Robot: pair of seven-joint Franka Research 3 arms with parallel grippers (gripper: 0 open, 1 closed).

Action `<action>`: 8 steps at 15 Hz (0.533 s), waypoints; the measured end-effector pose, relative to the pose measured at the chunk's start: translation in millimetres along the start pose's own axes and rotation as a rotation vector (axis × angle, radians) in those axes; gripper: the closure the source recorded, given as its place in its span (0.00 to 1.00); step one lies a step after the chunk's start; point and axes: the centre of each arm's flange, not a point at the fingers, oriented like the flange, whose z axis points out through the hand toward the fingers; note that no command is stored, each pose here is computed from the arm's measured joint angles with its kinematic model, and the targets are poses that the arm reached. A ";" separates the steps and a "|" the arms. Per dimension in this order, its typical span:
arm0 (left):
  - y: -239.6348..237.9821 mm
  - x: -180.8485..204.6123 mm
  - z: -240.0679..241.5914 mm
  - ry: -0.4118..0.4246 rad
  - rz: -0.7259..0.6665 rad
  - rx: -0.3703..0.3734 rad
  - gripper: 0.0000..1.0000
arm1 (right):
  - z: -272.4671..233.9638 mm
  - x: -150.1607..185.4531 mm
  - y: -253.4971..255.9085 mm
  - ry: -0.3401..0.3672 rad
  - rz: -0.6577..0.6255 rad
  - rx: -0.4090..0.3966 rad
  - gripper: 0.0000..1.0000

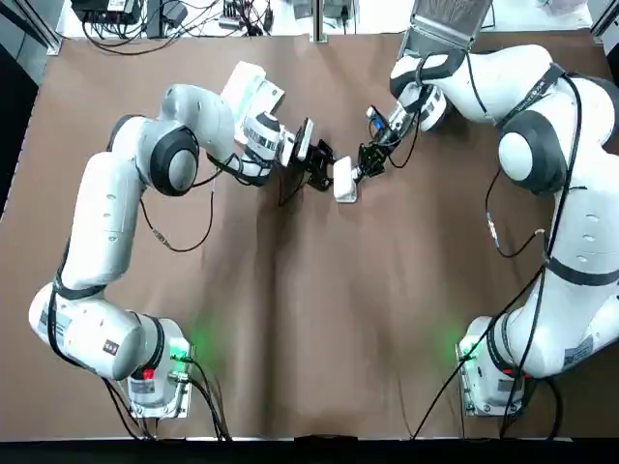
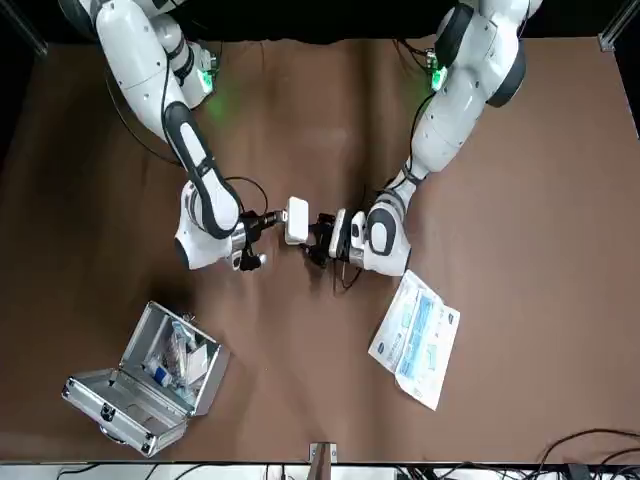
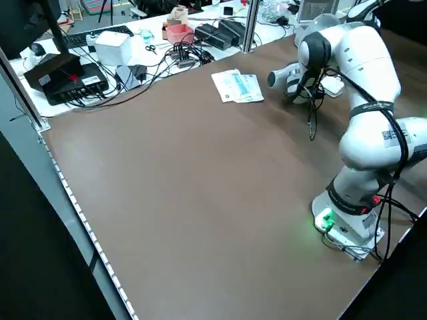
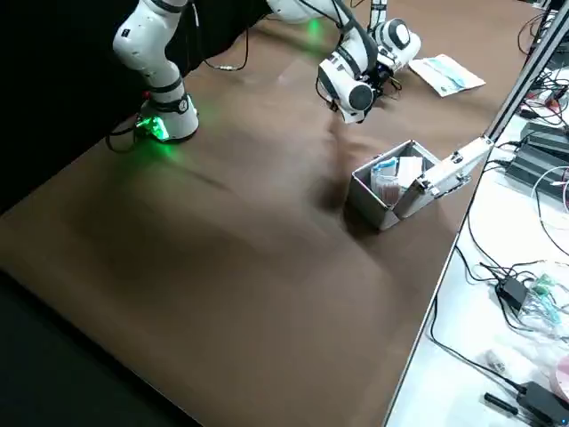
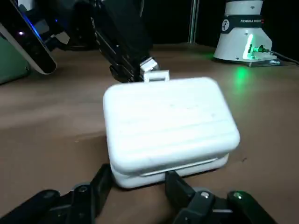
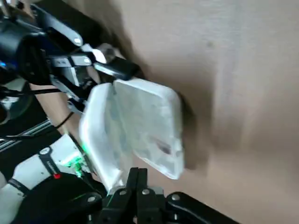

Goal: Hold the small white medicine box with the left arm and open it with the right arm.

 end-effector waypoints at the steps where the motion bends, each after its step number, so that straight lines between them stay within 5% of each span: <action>1: 0.1 -0.1 0.0 0.001 -0.002 0.001 0.44 | 3.6 0.2 -5.3 0.000 -0.002 0.013 0.99; 8: 0.2 -0.2 0.1 0.002 -0.003 0.002 0.44 | 23.3 -2.3 -25.0 -0.008 -0.010 0.048 0.99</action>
